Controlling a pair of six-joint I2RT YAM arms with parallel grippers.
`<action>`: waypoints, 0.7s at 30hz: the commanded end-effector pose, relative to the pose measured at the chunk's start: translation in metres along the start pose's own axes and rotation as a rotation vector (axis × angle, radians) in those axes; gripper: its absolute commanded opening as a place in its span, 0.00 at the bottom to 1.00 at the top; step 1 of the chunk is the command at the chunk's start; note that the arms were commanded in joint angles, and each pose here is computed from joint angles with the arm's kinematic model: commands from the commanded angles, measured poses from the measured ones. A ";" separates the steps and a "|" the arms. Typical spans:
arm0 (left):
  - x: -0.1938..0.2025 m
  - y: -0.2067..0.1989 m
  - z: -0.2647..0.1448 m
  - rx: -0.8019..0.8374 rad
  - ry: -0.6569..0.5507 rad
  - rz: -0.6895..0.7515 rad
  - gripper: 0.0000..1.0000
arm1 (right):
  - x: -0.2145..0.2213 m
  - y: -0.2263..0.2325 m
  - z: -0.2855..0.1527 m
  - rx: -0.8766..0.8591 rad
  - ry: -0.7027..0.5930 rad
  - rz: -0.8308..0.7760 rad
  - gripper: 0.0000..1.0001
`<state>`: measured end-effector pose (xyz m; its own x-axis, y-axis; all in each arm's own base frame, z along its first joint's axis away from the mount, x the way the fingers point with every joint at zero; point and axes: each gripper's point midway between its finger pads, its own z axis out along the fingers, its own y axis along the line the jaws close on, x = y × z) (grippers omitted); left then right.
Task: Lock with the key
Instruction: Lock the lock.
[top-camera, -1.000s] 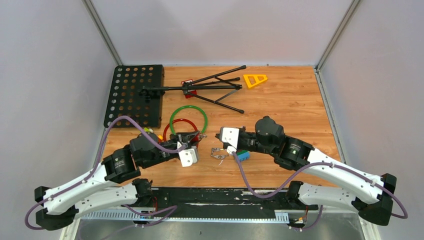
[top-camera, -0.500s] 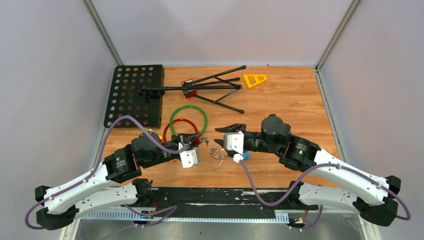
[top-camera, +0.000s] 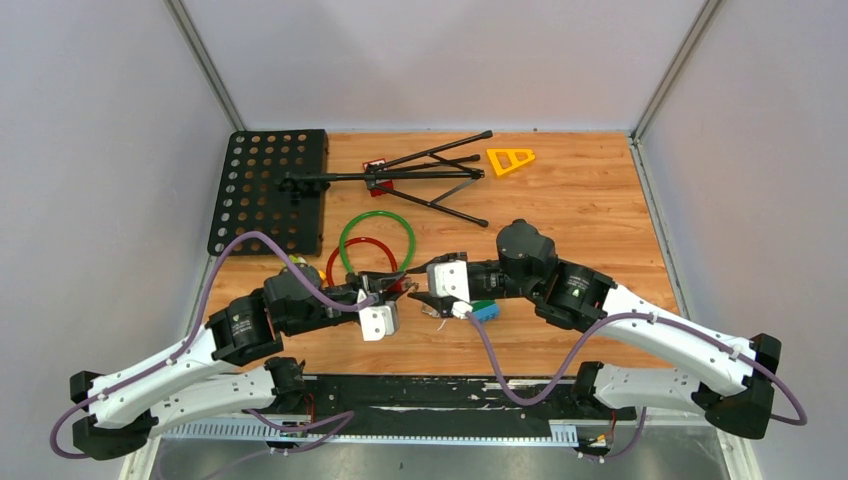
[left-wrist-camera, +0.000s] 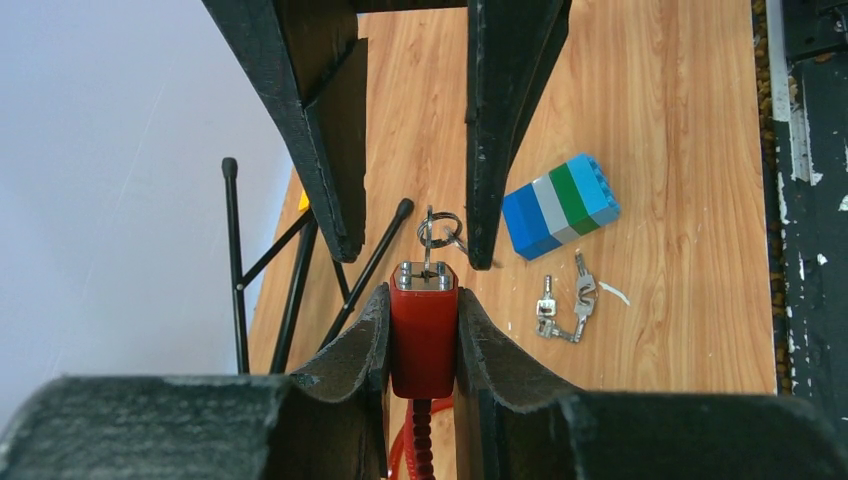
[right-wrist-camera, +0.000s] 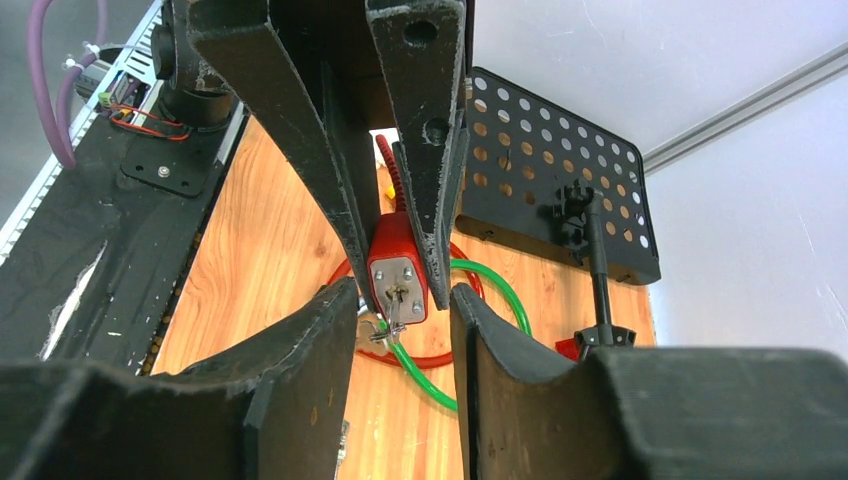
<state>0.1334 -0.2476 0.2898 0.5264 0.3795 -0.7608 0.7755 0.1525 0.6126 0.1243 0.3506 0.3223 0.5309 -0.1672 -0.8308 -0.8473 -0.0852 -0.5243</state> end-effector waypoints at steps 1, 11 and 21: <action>-0.021 0.011 -0.004 -0.028 -0.070 0.010 0.00 | -0.012 -0.005 -0.002 0.007 -0.023 -0.020 0.37; -0.020 0.013 -0.003 -0.032 -0.066 0.017 0.00 | 0.007 -0.005 -0.004 0.014 0.064 -0.050 0.38; -0.021 0.011 0.001 -0.021 -0.070 0.016 0.00 | 0.003 -0.009 -0.003 0.033 0.043 -0.046 0.38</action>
<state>0.1322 -0.2496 0.2883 0.5274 0.3767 -0.7616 0.7797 0.1417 0.6100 0.1347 0.3449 0.3032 0.5442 -0.2575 -0.7985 -0.8362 -0.0892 -0.5411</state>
